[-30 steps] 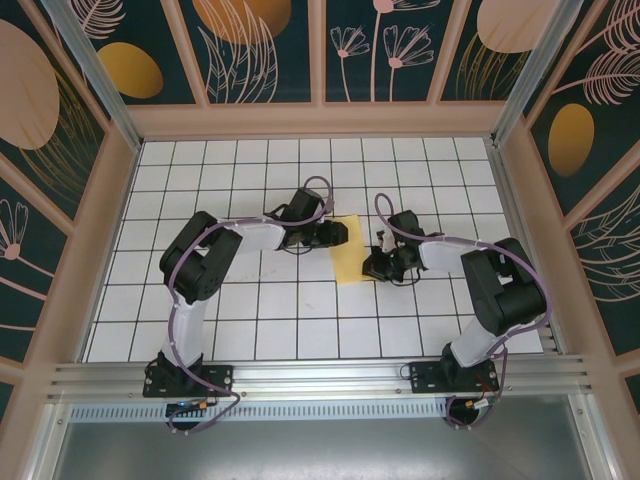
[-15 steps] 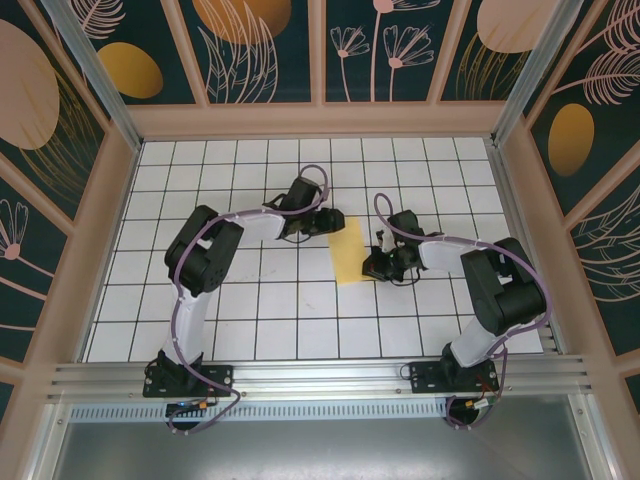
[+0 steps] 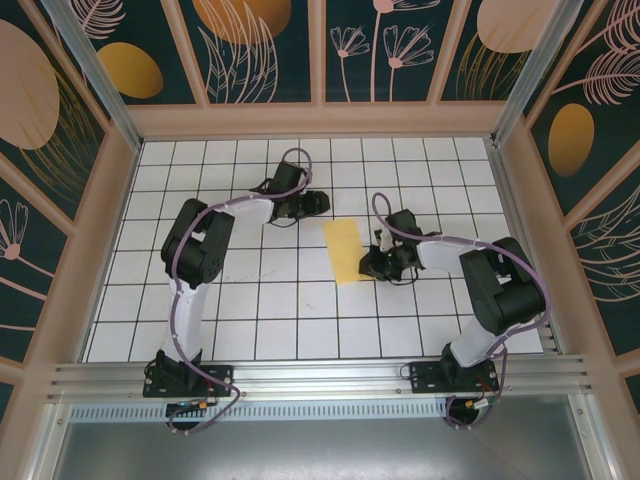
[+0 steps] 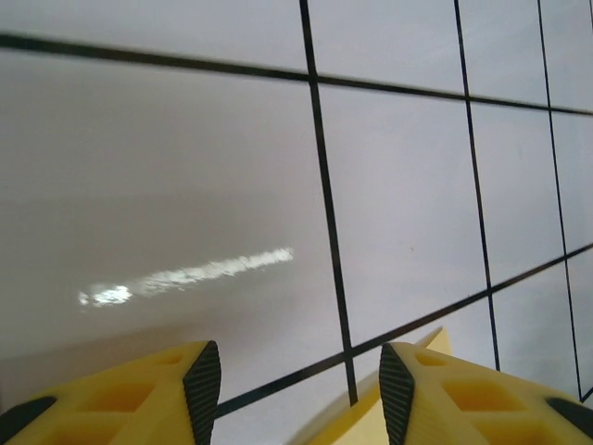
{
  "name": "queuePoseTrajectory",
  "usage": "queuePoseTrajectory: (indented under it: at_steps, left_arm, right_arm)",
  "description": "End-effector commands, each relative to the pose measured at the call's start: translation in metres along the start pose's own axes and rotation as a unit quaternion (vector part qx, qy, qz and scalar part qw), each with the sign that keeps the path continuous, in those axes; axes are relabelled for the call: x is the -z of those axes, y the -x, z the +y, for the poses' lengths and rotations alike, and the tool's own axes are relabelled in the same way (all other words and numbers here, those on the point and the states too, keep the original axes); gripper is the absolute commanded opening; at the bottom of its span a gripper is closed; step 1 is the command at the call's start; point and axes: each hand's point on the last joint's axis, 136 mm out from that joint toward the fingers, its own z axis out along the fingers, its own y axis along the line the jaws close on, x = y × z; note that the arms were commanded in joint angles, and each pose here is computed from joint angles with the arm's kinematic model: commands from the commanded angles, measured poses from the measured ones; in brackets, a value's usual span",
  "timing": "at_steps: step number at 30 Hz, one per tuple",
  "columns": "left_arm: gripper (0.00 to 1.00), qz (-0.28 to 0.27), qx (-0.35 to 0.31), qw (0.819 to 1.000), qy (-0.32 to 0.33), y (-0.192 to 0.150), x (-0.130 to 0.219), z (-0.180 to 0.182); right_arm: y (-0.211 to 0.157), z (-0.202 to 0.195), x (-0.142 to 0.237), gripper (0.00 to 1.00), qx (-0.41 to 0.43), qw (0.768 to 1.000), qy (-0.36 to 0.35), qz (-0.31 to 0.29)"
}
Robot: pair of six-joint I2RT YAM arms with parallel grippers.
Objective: Fold a paper plane with a square sheet of paper (fold left side to right side)
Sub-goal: First fold the square sheet of paper in half at the center of the table.
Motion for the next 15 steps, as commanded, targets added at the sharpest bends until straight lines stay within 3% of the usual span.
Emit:
queuePoseTrajectory:
  at_steps: [1,4,8,15]
  left_arm:
    - [0.53,-0.038,-0.034,0.999,0.012,0.027,0.043,-0.021]
    - [0.53,-0.063,-0.035,0.997,0.007,0.026,0.073,-0.029]
    - [0.52,-0.073,-0.006,0.997,-0.028,-0.003,0.097,-0.027]
    - [0.51,-0.044,0.030,0.997,-0.049,-0.076,0.103,-0.014]
  right_arm:
    - [0.033,0.031,0.027,0.28,0.037,0.997,0.007,-0.063]
    - [0.050,0.033,0.048,0.43,0.054,0.993,-0.030,-0.102]
    - [0.052,0.012,0.056,0.60,0.053,0.987,-0.099,-0.114]
    - [0.030,-0.003,0.029,0.72,0.040,0.988,-0.134,-0.071]
